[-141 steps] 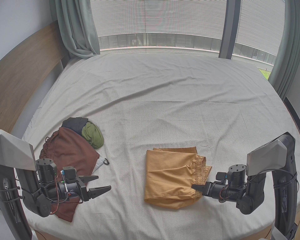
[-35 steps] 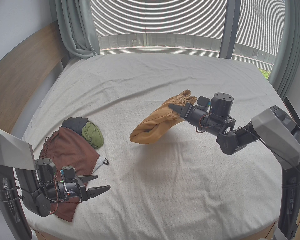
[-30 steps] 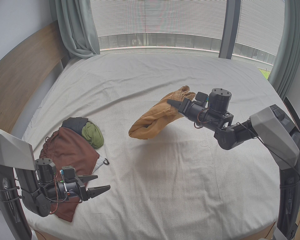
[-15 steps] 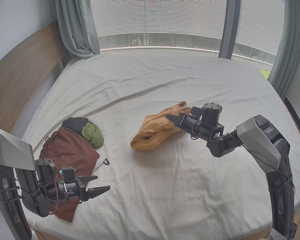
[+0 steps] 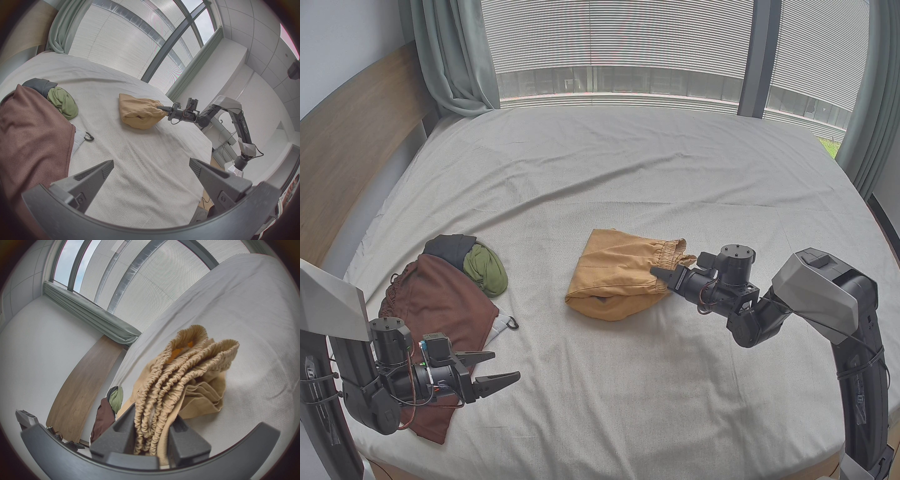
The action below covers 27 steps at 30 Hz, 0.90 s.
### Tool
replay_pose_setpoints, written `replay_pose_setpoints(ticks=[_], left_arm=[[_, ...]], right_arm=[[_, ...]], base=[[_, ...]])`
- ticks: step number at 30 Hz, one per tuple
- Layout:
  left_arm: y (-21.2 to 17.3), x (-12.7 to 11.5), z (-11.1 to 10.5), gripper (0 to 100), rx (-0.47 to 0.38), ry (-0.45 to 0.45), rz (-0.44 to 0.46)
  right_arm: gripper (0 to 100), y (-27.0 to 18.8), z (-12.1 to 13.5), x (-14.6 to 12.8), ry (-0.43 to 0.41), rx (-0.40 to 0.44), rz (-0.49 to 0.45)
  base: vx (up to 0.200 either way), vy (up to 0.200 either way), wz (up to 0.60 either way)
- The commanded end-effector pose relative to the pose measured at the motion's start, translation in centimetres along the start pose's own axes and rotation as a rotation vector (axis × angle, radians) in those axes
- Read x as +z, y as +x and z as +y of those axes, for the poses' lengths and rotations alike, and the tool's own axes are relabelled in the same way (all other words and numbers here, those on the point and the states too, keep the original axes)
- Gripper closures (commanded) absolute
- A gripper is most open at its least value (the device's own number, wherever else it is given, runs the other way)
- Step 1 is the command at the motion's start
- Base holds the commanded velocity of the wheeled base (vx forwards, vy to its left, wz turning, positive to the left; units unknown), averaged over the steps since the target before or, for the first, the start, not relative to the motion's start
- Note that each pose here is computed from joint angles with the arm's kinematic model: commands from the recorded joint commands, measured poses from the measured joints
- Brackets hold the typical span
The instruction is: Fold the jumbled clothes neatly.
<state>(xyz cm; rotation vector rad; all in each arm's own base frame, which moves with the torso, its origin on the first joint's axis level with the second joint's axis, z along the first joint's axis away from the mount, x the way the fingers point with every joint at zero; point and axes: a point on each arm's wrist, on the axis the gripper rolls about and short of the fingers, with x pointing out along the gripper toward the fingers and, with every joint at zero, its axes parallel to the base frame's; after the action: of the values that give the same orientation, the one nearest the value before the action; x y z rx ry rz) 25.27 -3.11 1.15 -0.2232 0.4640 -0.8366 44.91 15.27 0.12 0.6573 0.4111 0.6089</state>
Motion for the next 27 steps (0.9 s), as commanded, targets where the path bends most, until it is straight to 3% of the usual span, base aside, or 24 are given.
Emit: replay_pose_setpoints(ticks=[1, 6, 7, 13, 19, 24, 27], left_arm=[[0.0, 0.0, 0.0, 0, 0.000, 0.001, -0.001], [0.0, 0.0, 0.0, 0, -0.001, 0.000, 0.000], [0.0, 0.0, 0.0, 0, 0.000, 0.000, 0.000], [0.0, 0.0, 0.0, 0, 0.000, 0.001, -0.001], [0.0, 0.0, 0.0, 0, 0.000, 0.000, 0.000], [0.0, 0.0, 0.0, 0, -0.001, 0.000, 0.000], [0.0, 0.0, 0.0, 0, 0.000, 0.000, 0.000]], right_arm=[[100, -0.5, -1.8, -1.5, 0.019, -0.035, 0.024], [100, -0.8, -2.1, -1.9, 0.019, -0.037, 0.020], [0, -0.9, -2.2, -2.0, 0.020, -0.039, 0.022], [0, -1.0, -2.2, -2.0, 0.017, -0.035, 0.014], [0, -3.3, -1.5, -3.4, 0.033, -0.079, 0.084], [0, -5.0, -1.3, -5.1, -0.013, -0.114, 0.160], [0, -5.9, 0.2, -5.8, -0.039, -0.095, 0.190]], base=[[0.000, 0.000, 0.00], [0.000, 0.000, 0.00], [0.000, 0.000, 0.00], [0.000, 0.000, 0.00], [0.000, 0.000, 0.00], [0.000, 0.000, 0.00], [0.000, 0.000, 0.00]])
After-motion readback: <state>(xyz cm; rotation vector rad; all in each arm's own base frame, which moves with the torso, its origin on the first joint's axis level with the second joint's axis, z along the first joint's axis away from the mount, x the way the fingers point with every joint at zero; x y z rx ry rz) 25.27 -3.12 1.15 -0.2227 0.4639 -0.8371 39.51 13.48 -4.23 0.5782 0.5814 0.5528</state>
